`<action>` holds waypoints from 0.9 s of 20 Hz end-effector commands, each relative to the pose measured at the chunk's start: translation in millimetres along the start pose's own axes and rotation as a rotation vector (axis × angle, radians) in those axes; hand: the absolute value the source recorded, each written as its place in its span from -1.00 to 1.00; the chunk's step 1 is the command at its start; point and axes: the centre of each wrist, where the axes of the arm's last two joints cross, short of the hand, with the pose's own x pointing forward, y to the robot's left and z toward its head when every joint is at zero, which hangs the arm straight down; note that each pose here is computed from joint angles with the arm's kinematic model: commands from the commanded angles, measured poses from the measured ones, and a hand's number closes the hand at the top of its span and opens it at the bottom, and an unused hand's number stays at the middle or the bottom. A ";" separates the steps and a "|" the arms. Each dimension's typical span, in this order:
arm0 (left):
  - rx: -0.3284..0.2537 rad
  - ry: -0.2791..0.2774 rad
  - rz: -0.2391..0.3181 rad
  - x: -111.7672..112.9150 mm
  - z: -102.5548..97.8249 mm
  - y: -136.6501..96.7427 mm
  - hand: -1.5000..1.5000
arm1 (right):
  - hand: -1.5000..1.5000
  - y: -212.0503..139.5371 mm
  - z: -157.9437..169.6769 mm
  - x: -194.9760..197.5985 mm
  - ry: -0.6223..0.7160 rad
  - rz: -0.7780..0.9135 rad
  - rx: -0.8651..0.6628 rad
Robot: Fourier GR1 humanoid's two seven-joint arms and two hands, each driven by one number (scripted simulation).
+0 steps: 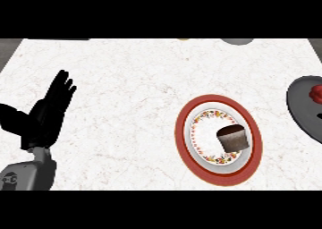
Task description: Pick the bell pepper from the plate and place it in the pan
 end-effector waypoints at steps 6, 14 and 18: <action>0.014 0.005 -0.001 0.7 -8.2 6.9 0.00 | -1.00 -14.5 -3.0 -16.8 -0.069 -0.316 -0.123; 0.068 0.011 0.015 2.9 -4.0 11.0 0.00 | -1.00 -61.7 20.9 -96.4 -0.048 -0.685 -0.166; 0.045 0.017 0.000 2.9 -1.8 15.7 0.00 | -1.00 -98.6 38.2 -134.4 -0.121 -0.785 -0.155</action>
